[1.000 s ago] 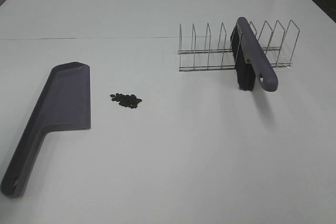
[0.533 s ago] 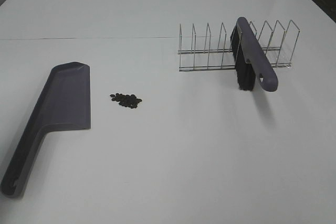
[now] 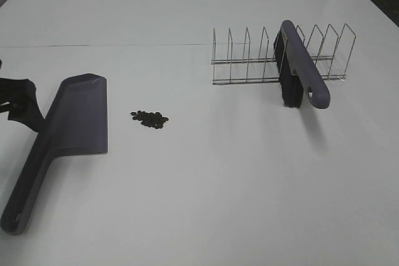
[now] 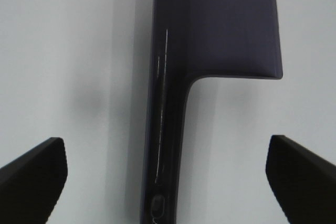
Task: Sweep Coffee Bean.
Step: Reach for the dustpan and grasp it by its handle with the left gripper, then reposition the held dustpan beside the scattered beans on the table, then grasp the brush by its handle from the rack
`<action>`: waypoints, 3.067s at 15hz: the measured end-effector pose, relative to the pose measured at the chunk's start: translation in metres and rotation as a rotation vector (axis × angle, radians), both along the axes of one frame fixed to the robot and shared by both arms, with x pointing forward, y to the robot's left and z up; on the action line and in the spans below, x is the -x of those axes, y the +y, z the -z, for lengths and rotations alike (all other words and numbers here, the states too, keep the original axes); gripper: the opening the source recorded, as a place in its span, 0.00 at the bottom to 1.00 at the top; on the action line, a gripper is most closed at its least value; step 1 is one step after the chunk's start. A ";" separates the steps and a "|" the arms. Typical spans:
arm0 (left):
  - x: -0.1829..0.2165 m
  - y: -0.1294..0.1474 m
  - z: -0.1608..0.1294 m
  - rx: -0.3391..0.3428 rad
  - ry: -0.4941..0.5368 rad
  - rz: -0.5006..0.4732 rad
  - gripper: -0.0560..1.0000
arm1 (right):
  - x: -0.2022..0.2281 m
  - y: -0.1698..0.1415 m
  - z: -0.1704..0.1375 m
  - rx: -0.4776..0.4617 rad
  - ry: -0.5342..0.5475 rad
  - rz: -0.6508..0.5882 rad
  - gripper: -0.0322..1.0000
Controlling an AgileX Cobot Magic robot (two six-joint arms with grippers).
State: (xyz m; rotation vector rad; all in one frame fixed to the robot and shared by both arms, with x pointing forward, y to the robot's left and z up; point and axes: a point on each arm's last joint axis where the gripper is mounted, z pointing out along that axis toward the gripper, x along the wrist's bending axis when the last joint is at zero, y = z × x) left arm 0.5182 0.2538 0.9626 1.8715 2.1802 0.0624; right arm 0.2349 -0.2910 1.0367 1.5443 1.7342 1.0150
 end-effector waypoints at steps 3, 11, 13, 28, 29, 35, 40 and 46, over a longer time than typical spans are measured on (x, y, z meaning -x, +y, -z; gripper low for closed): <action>-0.005 -0.002 0.029 0.007 0.101 -0.022 0.95 | 0.000 0.000 0.000 0.000 0.000 0.000 0.77; -0.018 -0.006 0.079 0.010 0.239 -0.049 0.95 | 0.000 0.000 0.000 0.000 0.000 0.000 0.77; -0.019 -0.012 0.084 0.004 0.244 -0.031 0.95 | 0.000 0.000 0.000 0.000 0.000 0.000 0.77; -0.022 -0.017 0.094 -0.103 0.257 -0.003 0.38 | 0.000 0.000 0.000 0.000 0.000 0.000 0.77; -0.022 -0.017 0.094 -0.104 0.256 -0.003 0.37 | 0.000 0.000 0.000 0.000 0.000 0.000 0.77; -0.022 -0.013 0.094 -0.165 0.243 0.067 0.37 | 0.000 0.000 0.000 0.000 0.000 0.000 0.77; -0.023 -0.010 0.085 -0.205 0.205 0.149 0.37 | 0.000 0.000 0.000 -0.013 0.002 0.007 0.77; -0.018 -0.012 0.060 -0.267 0.158 0.228 0.37 | -0.028 0.002 -0.040 -0.054 0.123 0.044 0.77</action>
